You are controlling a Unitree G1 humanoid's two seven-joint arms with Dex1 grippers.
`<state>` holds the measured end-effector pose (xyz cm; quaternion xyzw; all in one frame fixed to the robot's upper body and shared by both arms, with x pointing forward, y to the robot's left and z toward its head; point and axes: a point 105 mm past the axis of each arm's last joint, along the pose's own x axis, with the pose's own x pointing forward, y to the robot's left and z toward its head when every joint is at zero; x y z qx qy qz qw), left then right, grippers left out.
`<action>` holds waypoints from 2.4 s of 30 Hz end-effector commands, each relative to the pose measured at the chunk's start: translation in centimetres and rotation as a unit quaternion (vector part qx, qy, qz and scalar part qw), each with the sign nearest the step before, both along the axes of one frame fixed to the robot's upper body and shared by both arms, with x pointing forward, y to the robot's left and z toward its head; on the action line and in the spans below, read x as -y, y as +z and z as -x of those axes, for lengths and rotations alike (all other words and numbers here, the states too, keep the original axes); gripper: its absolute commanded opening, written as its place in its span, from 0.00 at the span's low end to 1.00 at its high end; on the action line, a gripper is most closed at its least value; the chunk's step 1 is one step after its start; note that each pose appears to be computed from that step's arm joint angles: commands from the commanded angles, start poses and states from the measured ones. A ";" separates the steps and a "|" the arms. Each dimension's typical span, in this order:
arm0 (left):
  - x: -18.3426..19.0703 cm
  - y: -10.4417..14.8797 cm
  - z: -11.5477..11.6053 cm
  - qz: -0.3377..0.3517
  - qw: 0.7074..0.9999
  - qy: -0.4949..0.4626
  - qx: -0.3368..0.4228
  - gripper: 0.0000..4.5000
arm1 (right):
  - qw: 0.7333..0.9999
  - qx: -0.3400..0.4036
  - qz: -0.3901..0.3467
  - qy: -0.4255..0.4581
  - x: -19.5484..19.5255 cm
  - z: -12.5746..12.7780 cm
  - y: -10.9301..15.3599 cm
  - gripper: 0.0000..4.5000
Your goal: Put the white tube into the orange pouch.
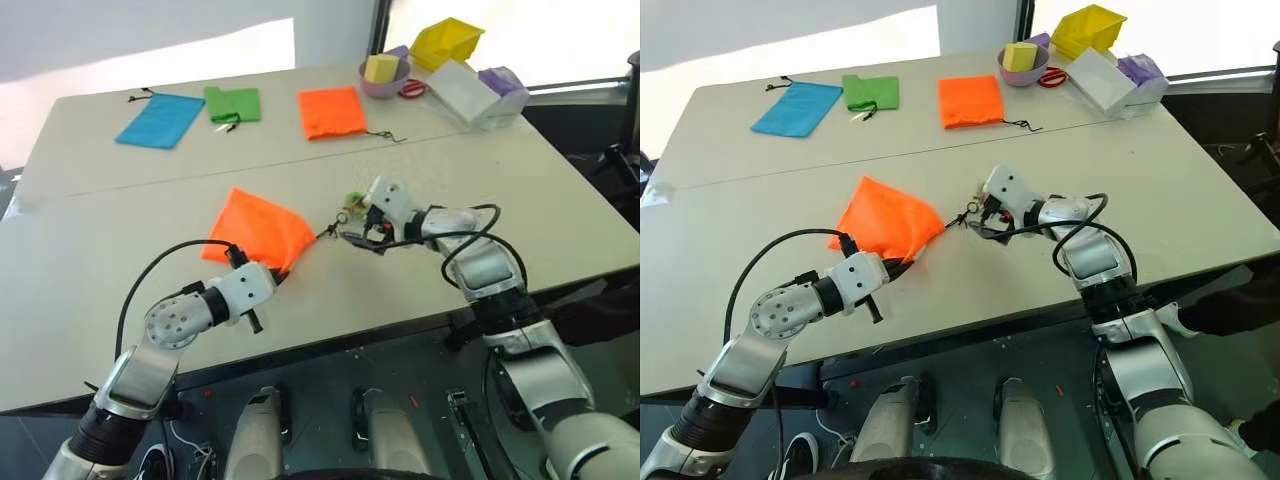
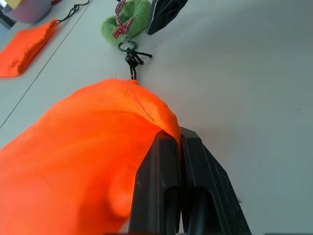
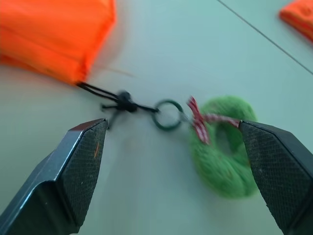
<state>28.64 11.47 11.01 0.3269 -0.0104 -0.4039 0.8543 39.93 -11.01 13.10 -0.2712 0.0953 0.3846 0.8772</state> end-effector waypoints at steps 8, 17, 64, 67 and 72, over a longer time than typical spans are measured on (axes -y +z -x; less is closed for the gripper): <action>0.5 0.9 0.2 0.002 1.000 -0.017 0.017 0.00 | 0.998 0.053 0.013 -0.027 0.6 -2.8 0.7 0.99; 0.5 0.9 0.4 0.002 1.000 -0.016 0.016 0.00 | 0.999 0.039 -0.007 -0.027 0.4 -3.9 0.6 0.37; 4.1 5.3 -1.9 0.148 0.960 -0.202 -0.128 0.49 | 0.997 -0.049 -0.028 0.055 4.3 5.9 2.4 0.00; 5.3 5.3 -3.3 0.173 0.949 -0.220 -0.145 0.49 | 0.996 -0.040 -0.038 0.064 3.8 6.1 3.3 0.00; 6.6 4.9 -5.4 0.151 0.948 -0.246 -0.136 0.49 | 0.995 -0.027 -0.052 0.081 2.5 6.6 4.7 0.00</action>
